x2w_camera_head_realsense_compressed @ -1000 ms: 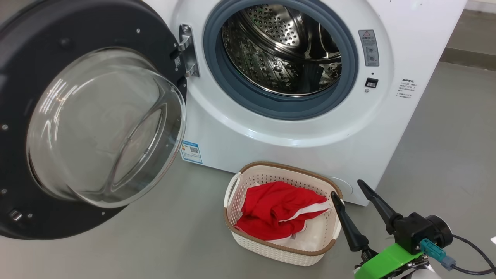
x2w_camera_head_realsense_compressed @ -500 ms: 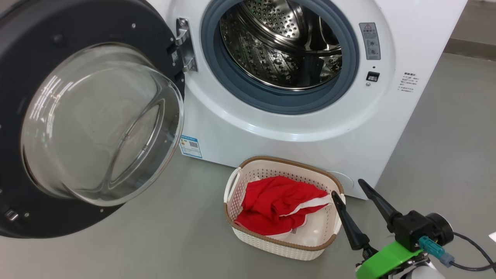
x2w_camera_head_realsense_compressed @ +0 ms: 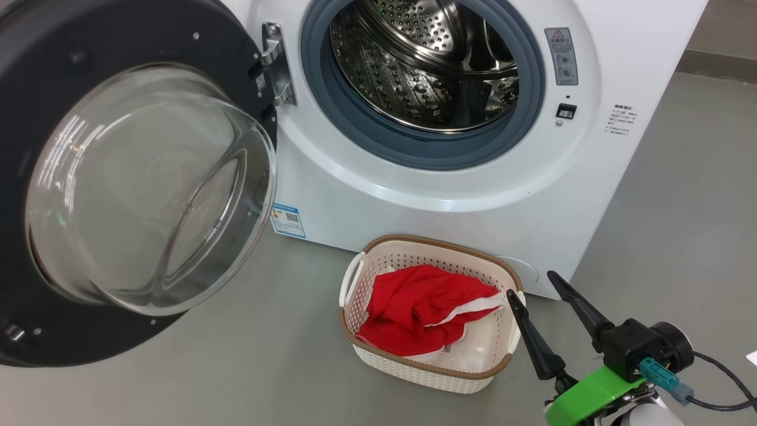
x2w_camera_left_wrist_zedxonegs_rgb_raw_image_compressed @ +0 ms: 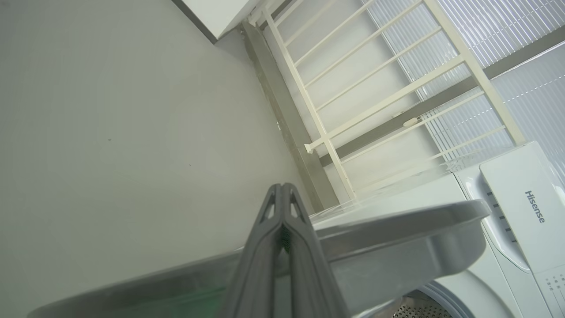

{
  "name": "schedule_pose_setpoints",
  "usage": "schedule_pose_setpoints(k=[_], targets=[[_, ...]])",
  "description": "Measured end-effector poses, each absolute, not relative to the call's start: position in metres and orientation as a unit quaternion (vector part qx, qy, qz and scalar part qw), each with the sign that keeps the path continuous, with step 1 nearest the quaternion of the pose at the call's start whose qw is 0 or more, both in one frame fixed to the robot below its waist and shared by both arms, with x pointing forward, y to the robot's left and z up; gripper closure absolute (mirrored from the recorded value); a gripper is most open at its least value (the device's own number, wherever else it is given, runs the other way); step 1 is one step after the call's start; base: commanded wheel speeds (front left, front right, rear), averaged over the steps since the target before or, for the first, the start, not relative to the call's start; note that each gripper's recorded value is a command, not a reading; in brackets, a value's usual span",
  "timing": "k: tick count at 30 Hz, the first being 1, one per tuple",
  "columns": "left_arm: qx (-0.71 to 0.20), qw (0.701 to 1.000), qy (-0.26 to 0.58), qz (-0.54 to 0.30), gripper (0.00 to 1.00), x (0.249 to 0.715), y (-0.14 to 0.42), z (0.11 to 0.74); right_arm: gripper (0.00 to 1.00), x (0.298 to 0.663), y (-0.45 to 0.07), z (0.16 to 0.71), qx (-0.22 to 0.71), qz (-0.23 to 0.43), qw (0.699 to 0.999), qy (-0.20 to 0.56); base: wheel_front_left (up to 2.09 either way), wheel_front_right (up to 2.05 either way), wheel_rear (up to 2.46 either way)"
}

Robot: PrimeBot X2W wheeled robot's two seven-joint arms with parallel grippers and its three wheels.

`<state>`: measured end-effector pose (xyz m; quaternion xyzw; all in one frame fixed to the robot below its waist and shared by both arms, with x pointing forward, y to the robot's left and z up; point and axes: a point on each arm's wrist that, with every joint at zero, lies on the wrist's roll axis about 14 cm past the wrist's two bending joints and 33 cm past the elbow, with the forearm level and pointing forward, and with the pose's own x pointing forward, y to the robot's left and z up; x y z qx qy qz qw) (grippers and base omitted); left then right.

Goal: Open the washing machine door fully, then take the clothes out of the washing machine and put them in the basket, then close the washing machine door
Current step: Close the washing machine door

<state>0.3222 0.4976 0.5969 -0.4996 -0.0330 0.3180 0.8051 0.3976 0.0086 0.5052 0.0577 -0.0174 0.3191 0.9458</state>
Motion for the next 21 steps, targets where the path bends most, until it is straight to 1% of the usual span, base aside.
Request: schedule_pose_setpoints(k=[3, 11, 16, 21], targets=[[-0.501, 0.811, -0.024, 0.303, 1.0, 0.323, 0.495, 0.598, 0.0, 0.397, 0.01, 0.505, 0.058, 0.32, 0.945, -0.017, 0.0, 0.0, 0.0], [-0.531, 0.806, -0.016, 0.259, 1.0, 0.325, 0.486, 0.602, 0.0, 0.396, 0.014, 0.507, 0.06, 0.324, 0.944, -0.019, 0.0, 0.0, 0.0], [-0.534, 0.814, -0.02, 0.229, 1.0, 0.325, 0.478, 0.604, 0.0, 0.395, 0.015, 0.509, 0.061, 0.325, 0.943, -0.02, 0.0, 0.0, 0.0], [-0.555, 0.807, -0.031, 0.199, 1.0, 0.324, 0.469, 0.604, 0.0, 0.394, 0.019, 0.509, 0.067, 0.327, 0.943, -0.02, 0.0, 0.0, 0.0]])
